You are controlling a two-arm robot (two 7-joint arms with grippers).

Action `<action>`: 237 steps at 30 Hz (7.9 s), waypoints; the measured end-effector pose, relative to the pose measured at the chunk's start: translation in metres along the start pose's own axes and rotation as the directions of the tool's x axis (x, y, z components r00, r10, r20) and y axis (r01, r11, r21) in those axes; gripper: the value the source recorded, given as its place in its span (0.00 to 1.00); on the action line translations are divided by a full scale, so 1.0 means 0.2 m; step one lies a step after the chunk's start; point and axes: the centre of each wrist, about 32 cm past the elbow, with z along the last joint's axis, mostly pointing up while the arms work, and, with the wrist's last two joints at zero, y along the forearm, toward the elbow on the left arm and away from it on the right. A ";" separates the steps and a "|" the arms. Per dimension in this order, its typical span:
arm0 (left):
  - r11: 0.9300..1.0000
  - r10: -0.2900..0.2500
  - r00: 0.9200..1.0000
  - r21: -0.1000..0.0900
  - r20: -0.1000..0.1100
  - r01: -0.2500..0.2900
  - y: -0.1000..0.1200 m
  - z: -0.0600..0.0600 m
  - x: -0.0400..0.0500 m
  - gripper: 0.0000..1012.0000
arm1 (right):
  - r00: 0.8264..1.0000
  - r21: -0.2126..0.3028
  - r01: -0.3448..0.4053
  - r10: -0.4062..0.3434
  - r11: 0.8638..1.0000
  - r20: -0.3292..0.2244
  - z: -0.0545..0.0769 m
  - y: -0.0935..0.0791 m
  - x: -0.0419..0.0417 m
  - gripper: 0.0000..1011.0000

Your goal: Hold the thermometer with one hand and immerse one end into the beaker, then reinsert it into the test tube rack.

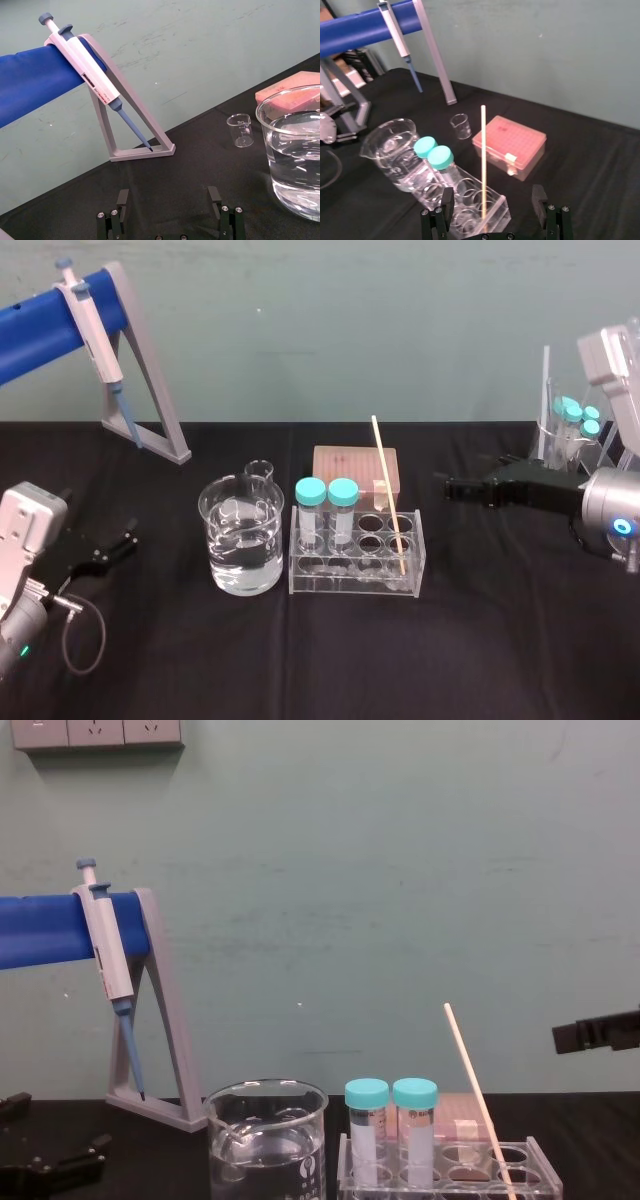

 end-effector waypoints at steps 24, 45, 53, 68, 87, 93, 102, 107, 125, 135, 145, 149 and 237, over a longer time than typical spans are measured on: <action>1.000 0.000 1.000 0.000 0.000 0.000 0.00 0.00 0.000 0.99 | 0.996 -0.114 -0.073 0.068 0.991 -0.051 0.12 0.31 0.088 0.99; 1.000 0.000 1.000 0.000 0.000 0.000 0.00 0.00 0.000 0.99 | 0.999 -0.102 0.007 -0.012 0.995 -0.046 0.11 0.48 -0.038 0.99; 1.000 0.000 1.000 0.000 0.000 0.000 0.00 0.00 0.000 0.99 | 0.999 -0.098 0.031 -0.033 0.995 -0.015 0.11 0.52 -0.084 0.99; 1.000 0.000 1.000 0.000 0.000 0.000 0.00 0.00 0.000 0.99 | 0.997 -0.102 0.077 -0.078 0.992 -0.007 0.09 0.59 -0.094 0.97; 1.000 0.000 1.000 0.000 0.000 0.000 0.00 0.00 0.000 0.99 | 0.998 -0.097 0.058 -0.061 0.994 -0.031 0.10 0.62 -0.107 0.46; 1.000 0.000 1.000 0.000 0.000 0.000 0.00 0.00 0.000 0.99 | 0.998 -0.094 0.054 -0.056 0.994 -0.023 0.10 0.63 -0.127 0.26; 1.000 0.000 1.000 0.000 0.000 0.000 0.00 0.00 0.000 0.99 | 0.998 -0.090 0.059 -0.061 0.994 -0.022 0.09 0.62 -0.125 0.05; 1.000 0.000 1.000 0.000 0.000 0.000 0.00 0.00 0.000 0.99 | 0.997 -0.087 0.066 -0.068 0.994 -0.019 0.09 0.62 -0.122 0.05; 1.000 0.000 1.000 0.000 0.000 0.000 0.00 0.00 0.000 0.99 | 0.993 0.003 0.079 -0.079 0.997 0.089 0.13 0.54 -0.178 0.05; 1.000 0.000 1.000 0.000 0.000 0.000 0.00 0.00 0.000 0.99 | 0.988 0.100 0.052 -0.066 0.994 0.138 0.18 0.45 -0.226 0.05; 1.000 0.000 1.000 0.000 0.000 0.000 0.00 0.00 0.000 0.99 | 0.951 0.286 -0.023 -0.067 0.958 0.302 0.24 0.31 -0.339 0.05; 1.000 0.000 1.000 0.000 0.000 0.000 0.00 0.00 0.000 0.99 | 0.938 0.352 -0.117 -0.013 0.929 0.347 0.27 0.29 -0.389 0.05; 1.000 0.000 1.000 0.000 0.000 0.000 0.00 0.00 0.000 0.99 | 0.935 0.280 -0.328 0.267 0.902 0.234 -0.13 1.00 -0.512 0.05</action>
